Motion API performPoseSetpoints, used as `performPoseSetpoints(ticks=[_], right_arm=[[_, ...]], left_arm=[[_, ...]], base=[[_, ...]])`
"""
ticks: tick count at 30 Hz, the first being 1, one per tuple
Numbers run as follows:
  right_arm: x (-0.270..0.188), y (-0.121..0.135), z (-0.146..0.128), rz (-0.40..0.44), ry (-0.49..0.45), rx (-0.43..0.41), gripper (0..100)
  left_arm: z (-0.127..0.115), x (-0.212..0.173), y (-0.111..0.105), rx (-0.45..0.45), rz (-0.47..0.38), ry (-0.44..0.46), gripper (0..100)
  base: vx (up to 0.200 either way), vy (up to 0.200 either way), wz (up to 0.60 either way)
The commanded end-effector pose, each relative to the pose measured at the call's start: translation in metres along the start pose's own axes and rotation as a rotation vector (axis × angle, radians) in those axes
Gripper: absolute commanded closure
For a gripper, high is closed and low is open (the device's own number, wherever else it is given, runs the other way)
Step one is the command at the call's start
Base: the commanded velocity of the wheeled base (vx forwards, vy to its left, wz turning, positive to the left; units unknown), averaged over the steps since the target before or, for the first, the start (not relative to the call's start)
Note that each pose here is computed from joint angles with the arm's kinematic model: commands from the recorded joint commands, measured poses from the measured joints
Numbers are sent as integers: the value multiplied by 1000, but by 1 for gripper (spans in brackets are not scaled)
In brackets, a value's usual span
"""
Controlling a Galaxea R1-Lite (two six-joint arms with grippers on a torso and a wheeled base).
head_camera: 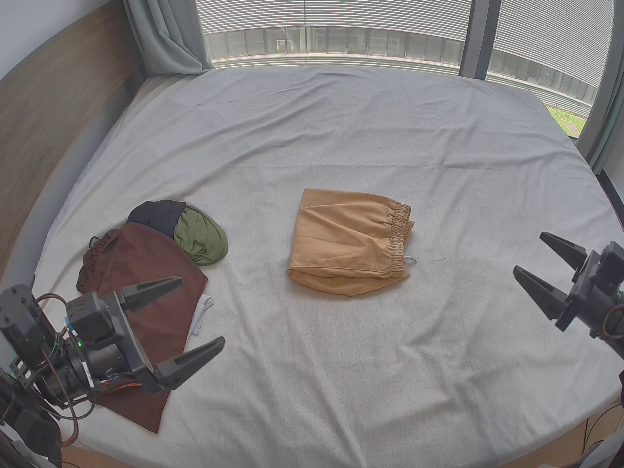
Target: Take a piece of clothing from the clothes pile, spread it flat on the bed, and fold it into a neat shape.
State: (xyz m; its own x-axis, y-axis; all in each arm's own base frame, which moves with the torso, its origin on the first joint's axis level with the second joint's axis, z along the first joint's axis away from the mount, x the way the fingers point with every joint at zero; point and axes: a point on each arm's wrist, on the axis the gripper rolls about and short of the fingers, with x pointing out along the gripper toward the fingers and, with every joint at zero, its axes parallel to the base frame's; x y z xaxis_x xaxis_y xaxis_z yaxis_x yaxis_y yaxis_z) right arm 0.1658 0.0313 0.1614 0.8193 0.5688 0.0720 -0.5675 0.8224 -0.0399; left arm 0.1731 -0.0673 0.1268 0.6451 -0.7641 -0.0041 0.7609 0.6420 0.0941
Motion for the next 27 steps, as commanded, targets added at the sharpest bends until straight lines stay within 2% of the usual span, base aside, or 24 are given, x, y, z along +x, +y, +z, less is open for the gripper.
performPoseSetpoints(ticks=[1,8,12,18,27], right_arm=[[-33,11,23,-42,-123,-73,0],[-53,23,34,-30,-169,-73,0],[-65,30,36,-29,-179,-74,0],[-94,46,36,-30,-193,-26,0],[-141,73,19,-31,-194,19,0]], left_arm=[[21,-24,-10,0,108,-96,0],[34,-39,-13,-24,211,-175,0],[40,-49,-12,-1,259,-212,0],[42,-70,-11,7,364,-189,0],[41,-117,-47,19,467,-161,0]], base=[[0,0,0],[0,0,0],[0,0,0],[0,0,0],[0,0,0]])
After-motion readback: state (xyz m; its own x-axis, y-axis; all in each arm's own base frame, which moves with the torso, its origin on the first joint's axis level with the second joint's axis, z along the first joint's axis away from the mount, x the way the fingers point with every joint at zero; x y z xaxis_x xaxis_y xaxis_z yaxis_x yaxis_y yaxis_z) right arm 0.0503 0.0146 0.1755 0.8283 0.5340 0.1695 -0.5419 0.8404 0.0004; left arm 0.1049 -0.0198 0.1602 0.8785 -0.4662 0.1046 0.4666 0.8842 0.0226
